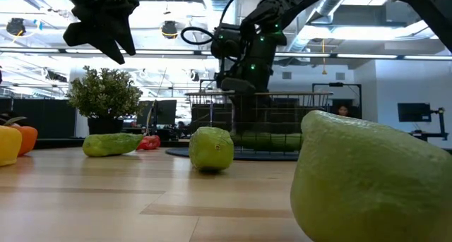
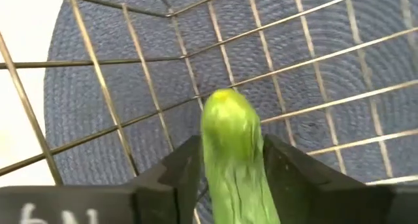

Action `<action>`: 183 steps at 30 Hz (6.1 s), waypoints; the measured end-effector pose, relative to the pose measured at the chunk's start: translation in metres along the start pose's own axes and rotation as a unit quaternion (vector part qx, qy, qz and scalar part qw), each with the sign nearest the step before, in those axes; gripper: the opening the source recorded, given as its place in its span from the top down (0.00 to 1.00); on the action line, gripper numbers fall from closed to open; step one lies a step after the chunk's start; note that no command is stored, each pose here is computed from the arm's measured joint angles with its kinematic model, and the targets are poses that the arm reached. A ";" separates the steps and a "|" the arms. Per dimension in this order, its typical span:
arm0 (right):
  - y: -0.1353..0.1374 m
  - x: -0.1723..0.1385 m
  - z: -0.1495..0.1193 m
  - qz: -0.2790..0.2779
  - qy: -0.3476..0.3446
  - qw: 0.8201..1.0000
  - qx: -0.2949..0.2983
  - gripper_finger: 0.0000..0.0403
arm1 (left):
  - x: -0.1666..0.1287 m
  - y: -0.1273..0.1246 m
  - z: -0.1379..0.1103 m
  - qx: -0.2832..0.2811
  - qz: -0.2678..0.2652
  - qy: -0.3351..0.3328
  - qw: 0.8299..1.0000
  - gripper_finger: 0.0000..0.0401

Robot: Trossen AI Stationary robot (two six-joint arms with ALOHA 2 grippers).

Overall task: Build produce basket
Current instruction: Put the right cucumber into the wire basket, then put the top cucumber into the wire basket

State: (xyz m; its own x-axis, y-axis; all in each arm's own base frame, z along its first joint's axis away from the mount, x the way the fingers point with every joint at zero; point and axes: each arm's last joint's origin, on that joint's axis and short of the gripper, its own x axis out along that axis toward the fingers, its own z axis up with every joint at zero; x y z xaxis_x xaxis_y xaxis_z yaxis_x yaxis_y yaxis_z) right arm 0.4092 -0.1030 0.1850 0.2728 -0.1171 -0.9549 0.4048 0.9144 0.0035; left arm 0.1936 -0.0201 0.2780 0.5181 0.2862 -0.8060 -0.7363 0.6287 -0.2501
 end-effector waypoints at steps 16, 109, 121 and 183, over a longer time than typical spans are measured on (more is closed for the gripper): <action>0.012 -0.086 0.041 0.009 -0.063 0.996 -0.064 0.52 | 0.000 0.000 0.000 0.007 0.000 0.000 1.000 0.60; 0.076 -0.333 -0.065 0.112 -0.221 0.957 -0.148 0.55 | 0.109 -0.001 0.019 0.014 0.176 0.251 0.952 0.40; 0.076 -0.333 -0.065 0.110 -0.223 0.956 -0.154 0.56 | 0.127 0.009 0.000 -0.019 0.149 0.257 0.955 0.40; 0.083 -0.324 -0.090 0.117 -0.116 0.986 -0.020 0.99 | -0.023 -0.076 0.111 0.246 0.072 -0.042 0.966 0.84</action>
State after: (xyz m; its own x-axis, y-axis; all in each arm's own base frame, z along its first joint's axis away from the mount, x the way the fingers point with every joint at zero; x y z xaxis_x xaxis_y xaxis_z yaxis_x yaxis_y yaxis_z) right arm 0.2762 0.0458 0.4683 0.5488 0.0182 -0.8357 0.2728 0.9411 0.1997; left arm 0.2855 0.0058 0.3746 0.4756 0.4407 -0.7613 -0.5185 0.8396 0.1621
